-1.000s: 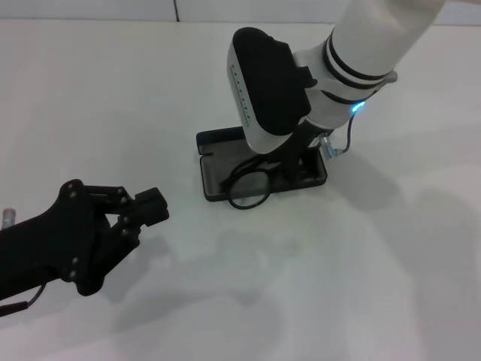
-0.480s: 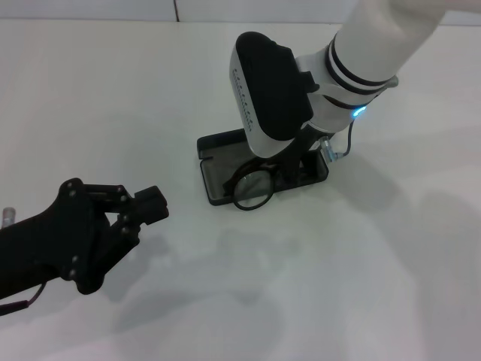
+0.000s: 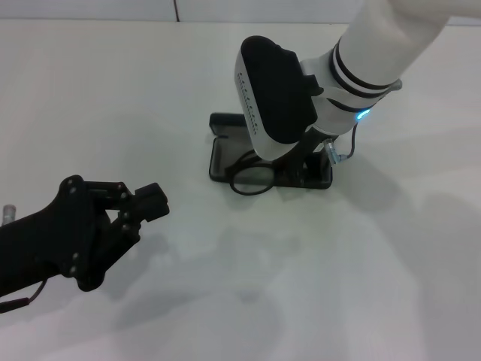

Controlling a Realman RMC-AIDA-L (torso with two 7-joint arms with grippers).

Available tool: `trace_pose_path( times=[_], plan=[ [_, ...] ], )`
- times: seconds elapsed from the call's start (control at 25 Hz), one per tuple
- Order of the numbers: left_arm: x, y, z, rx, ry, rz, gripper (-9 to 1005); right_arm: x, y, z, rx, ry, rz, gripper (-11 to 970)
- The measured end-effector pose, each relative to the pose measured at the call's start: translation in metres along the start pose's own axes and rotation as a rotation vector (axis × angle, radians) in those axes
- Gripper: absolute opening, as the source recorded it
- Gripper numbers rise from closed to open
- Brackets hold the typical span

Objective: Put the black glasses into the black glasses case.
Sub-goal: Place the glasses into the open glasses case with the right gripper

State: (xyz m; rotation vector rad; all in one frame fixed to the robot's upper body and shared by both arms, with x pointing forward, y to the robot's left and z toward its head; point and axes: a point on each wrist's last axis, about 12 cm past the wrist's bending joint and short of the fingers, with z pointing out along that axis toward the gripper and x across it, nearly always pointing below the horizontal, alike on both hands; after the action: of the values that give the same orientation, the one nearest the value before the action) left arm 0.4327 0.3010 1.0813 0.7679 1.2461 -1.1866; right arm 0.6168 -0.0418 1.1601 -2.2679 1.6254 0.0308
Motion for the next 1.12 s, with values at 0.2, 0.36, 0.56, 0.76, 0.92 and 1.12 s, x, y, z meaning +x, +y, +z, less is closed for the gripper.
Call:
trace_pose_path(
  times=[0.2,0.36,0.56,0.76,0.92,1.12],
  plan=[
    [0.000,0.000,0.000,-0.002,-0.001,0.000,63,0.001,0.000,0.000,0.005,0.002,0.001,129],
    [0.000,-0.001,0.000,-0.003,-0.002,-0.001,63,0.000,0.002,0.000,0.008,-0.007,-0.001,80],
    [0.001,-0.001,-0.001,-0.005,-0.003,-0.002,63,-0.003,0.006,-0.002,0.011,-0.035,-0.003,61],
    [0.001,-0.002,-0.001,-0.004,-0.004,0.003,63,-0.003,0.007,-0.004,0.015,-0.060,0.022,61],
    [0.001,-0.002,-0.002,-0.004,-0.005,0.006,63,-0.001,0.006,-0.011,0.036,-0.068,0.063,61],
    [0.001,-0.003,-0.002,-0.004,-0.005,0.007,64,0.000,0.008,-0.017,0.065,-0.064,0.110,61]
  ],
)
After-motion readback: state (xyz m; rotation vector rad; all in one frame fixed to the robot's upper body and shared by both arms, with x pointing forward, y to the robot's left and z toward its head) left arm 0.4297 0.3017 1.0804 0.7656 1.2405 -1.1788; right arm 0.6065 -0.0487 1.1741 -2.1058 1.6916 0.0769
